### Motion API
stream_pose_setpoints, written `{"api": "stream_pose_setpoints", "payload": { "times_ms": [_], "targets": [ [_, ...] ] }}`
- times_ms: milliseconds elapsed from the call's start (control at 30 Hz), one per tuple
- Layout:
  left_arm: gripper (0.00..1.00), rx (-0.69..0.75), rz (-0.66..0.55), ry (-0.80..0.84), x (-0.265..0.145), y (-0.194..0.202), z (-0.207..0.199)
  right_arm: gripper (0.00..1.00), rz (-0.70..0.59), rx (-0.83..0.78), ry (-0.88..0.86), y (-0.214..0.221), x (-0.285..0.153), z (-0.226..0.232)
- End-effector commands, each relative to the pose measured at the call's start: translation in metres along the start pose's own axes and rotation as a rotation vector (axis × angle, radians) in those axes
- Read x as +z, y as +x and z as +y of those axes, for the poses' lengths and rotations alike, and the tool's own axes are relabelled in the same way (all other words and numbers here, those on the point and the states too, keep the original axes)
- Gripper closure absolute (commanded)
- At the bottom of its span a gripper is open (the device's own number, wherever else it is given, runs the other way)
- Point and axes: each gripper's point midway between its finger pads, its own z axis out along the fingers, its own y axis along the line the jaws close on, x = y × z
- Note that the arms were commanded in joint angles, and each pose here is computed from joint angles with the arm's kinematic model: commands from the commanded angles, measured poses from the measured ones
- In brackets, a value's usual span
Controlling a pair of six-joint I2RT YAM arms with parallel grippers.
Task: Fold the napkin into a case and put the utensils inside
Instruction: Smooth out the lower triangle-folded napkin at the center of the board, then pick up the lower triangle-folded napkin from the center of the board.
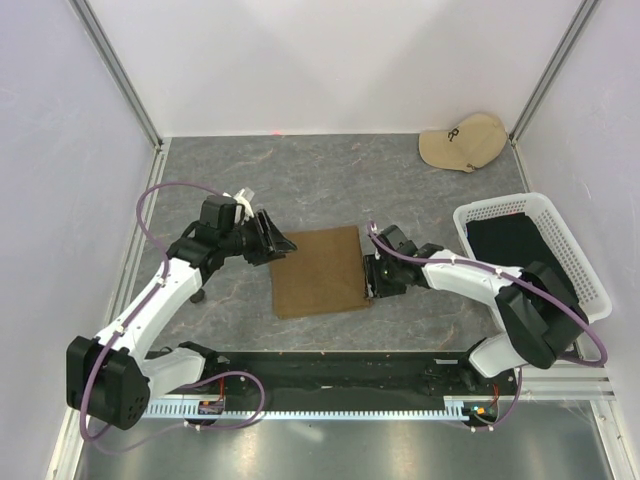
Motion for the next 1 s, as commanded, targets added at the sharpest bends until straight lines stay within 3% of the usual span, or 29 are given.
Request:
{"api": "stream_pose_setpoints", "payload": {
  "times_ms": [0, 100, 133, 200, 233, 300, 333, 400, 500, 667, 833, 967],
  "targets": [
    [0.48, 0.043, 0.008, 0.038, -0.009, 0.0, -0.001, 0.5, -0.032, 0.031, -0.012, 0.006, 0.005, -0.003],
    [0.48, 0.037, -0.007, 0.043, -0.013, -0.006, 0.0, 0.76, -0.061, 0.034, 0.038, 0.0, 0.002, -0.015],
    [0.48, 0.03, -0.008, 0.046, -0.015, -0.008, 0.0, 0.9, -0.065, 0.029, 0.051, -0.002, 0.0, -0.018],
    [0.48, 0.034, -0.016, 0.043, -0.017, -0.012, 0.001, 0.99, -0.08, 0.015, 0.067, -0.01, -0.006, -0.018],
    [0.48, 0.031, -0.022, 0.042, -0.019, -0.014, 0.003, 0.97, -0.075, 0.001, 0.124, -0.01, -0.009, -0.028],
    [0.48, 0.028, -0.024, 0.038, -0.02, -0.016, 0.006, 0.85, -0.1, -0.051, 0.14, -0.022, -0.018, -0.021],
    [0.48, 0.021, -0.033, 0.032, -0.021, -0.019, 0.01, 0.63, -0.115, -0.065, 0.207, -0.024, -0.025, -0.029],
    [0.48, 0.008, -0.041, 0.016, -0.023, -0.022, 0.017, 0.44, -0.194, -0.115, 0.252, -0.045, -0.046, -0.014],
    [0.48, -0.068, -0.084, -0.034, -0.03, -0.033, 0.038, 0.36, -0.248, -0.177, 0.339, -0.064, -0.071, 0.005],
    [0.48, -0.231, -0.188, -0.108, -0.05, -0.056, 0.082, 0.34, -0.211, -0.262, 0.184, -0.061, -0.056, 0.089],
    [0.47, -0.33, -0.247, -0.085, -0.062, -0.068, 0.109, 0.42, -0.173, -0.352, 0.047, -0.039, -0.028, 0.188],
    [0.44, -0.362, -0.255, -0.039, -0.062, -0.068, 0.114, 0.47, -0.109, -0.389, 0.057, -0.015, 0.011, 0.212]
  ]
}}
